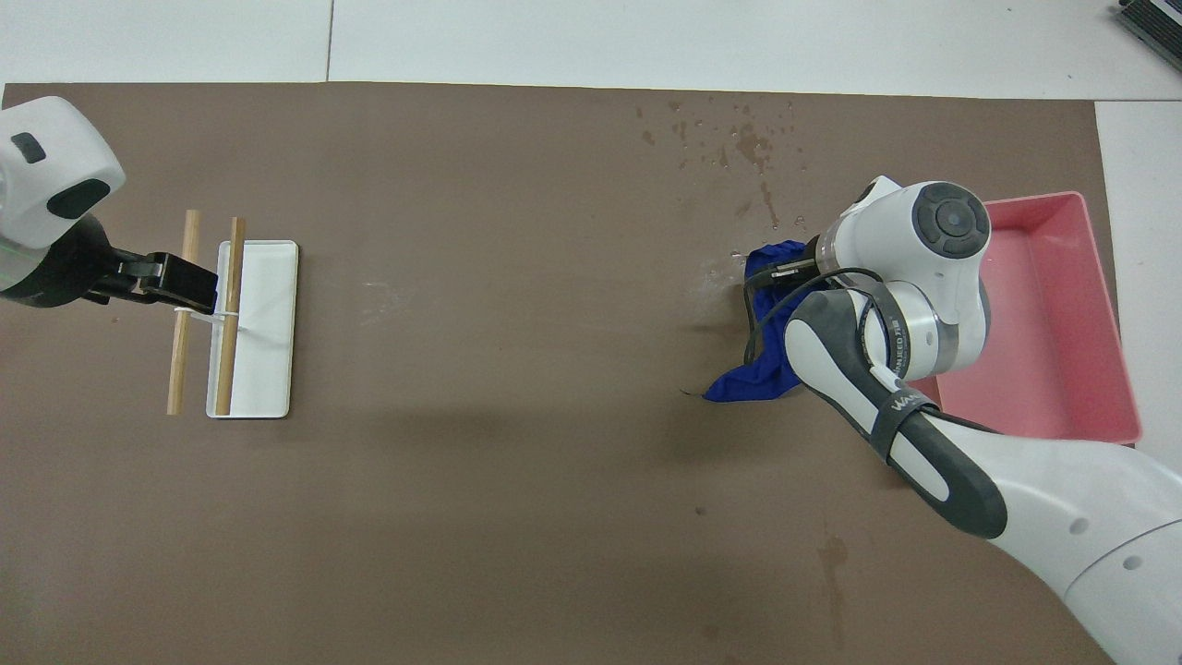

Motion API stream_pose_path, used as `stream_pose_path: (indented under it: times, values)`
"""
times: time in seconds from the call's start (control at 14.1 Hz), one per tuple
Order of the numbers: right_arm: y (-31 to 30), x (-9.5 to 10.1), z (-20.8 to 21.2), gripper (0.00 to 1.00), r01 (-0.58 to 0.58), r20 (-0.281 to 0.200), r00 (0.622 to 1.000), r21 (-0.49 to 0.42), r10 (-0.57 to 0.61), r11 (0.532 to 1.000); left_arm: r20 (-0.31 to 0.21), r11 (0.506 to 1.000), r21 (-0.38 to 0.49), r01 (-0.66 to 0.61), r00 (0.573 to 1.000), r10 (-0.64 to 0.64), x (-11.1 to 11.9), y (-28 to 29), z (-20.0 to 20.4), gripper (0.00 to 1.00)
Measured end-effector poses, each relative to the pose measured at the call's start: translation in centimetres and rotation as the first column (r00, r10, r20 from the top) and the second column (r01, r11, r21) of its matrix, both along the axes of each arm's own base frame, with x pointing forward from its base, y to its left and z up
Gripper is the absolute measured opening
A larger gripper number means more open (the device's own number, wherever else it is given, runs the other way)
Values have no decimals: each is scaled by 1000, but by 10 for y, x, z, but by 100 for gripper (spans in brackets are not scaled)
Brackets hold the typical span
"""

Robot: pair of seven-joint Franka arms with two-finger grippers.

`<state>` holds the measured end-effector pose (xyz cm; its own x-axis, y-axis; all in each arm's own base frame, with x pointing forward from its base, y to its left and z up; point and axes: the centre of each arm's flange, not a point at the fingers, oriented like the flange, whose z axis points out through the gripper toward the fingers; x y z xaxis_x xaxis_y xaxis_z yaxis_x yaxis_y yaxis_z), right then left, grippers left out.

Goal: Wipe water with towel using both arms
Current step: 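Wipe the towel over the water spill with the right gripper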

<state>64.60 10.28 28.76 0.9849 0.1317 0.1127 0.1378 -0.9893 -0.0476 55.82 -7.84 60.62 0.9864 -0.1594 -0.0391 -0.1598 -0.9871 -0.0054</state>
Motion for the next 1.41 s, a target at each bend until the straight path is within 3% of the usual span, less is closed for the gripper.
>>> stream_pose_path:
  times: [0.21,0.57,0.99,1.13,1.41]
  values:
    - [1,8,0,17,1,13,1000,4,-1,1000,0,1000,0,0,1000,0,0,0,0,100]
    - [8,28,1,17,-30,91,995,-7,30,1000,0,1000,0,0,1000,0,0,0,0,100]
    - [12,31,-3,17,-66,103,992,-40,70,997,0,1000,0,0,1000,0,0,0,0,100]
    - [14,28,-6,16,-70,81,994,-43,74,997,0,1000,0,0,1000,0,0,0,0,100]
    - [13,18,-11,9,-78,-65,995,-68,73,995,0,1000,0,0,1000,0,0,0,0,100]
